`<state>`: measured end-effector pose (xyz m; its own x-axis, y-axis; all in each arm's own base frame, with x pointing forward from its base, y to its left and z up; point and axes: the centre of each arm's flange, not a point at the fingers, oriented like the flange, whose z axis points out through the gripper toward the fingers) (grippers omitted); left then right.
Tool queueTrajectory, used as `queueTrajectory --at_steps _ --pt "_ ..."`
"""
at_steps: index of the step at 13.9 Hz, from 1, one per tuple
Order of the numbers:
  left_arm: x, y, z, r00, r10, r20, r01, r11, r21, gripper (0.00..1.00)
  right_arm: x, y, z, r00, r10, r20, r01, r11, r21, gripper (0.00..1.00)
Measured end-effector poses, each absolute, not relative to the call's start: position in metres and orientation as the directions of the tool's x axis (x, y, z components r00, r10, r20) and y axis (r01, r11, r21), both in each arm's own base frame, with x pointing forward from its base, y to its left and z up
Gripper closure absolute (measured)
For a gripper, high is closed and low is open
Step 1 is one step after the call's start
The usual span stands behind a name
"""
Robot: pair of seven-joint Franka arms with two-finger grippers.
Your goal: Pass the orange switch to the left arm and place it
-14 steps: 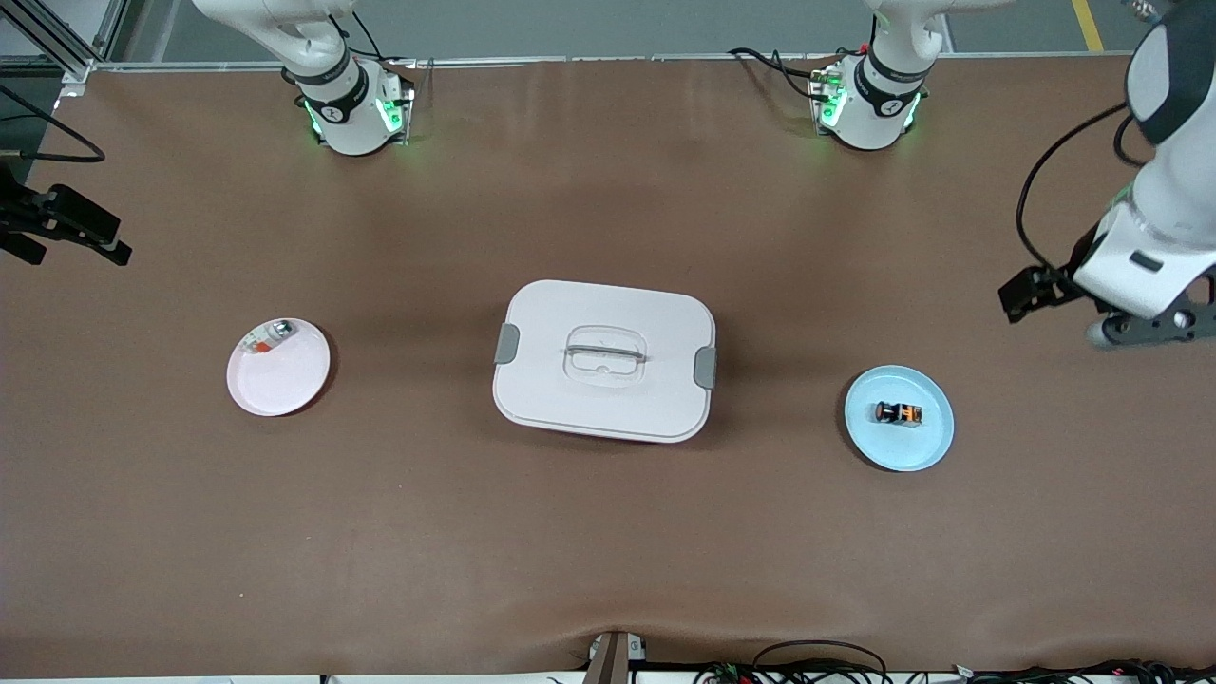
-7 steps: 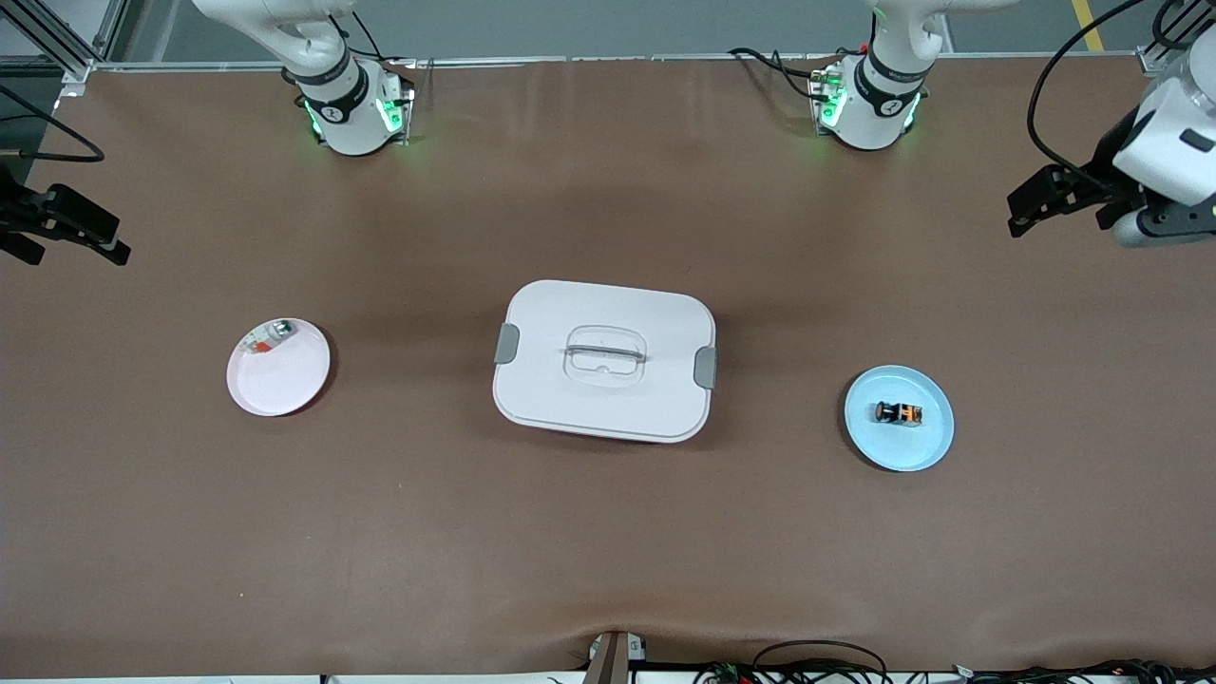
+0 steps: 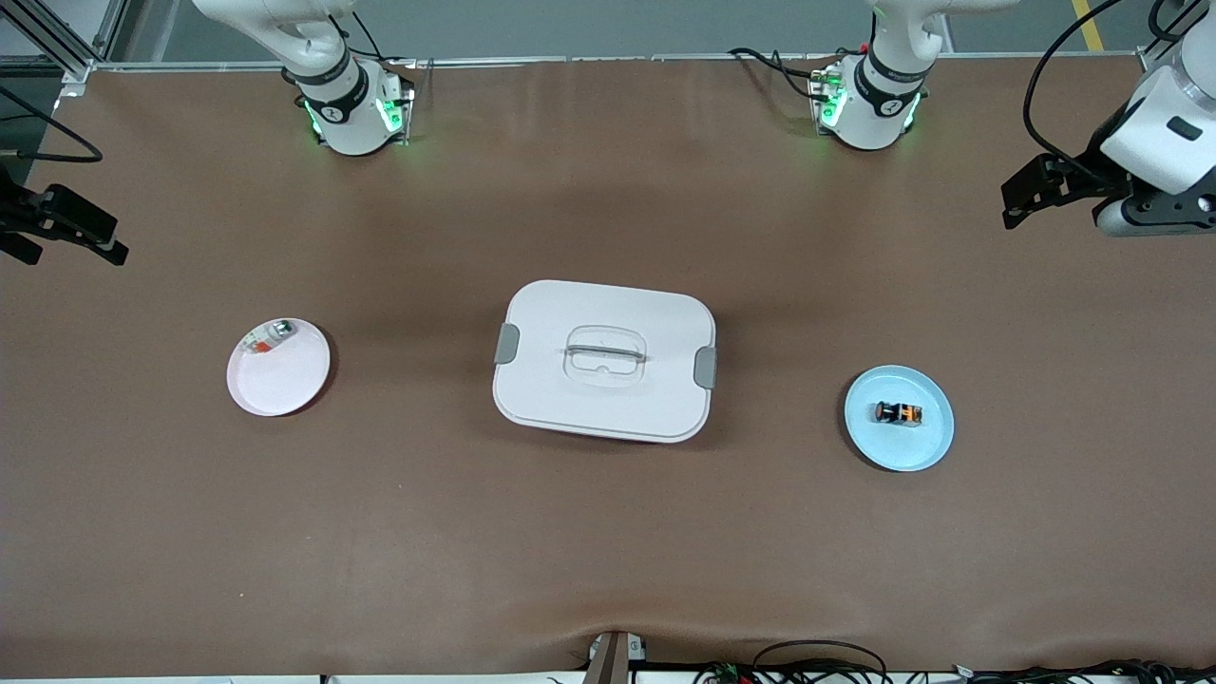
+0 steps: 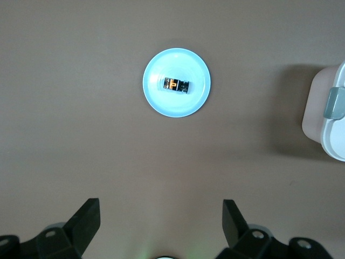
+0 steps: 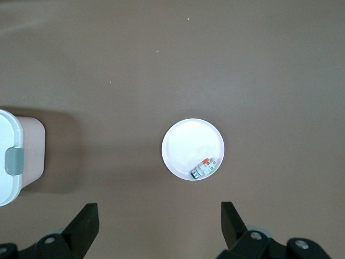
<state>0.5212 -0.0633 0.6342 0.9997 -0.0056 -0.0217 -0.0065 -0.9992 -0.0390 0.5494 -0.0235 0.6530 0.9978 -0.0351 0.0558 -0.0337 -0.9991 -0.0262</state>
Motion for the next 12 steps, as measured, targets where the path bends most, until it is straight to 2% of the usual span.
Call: queueTrajectory --at_steps 12 --pt "0.5270 -0.0554 0.6335 1.000 0.014 -0.024 0.013 -1.000 -0.021 0.00 0.5494 -0.0236 0.6530 0.998 -0.035 0.056 -0.034 -0.999 -0.026 0.00"
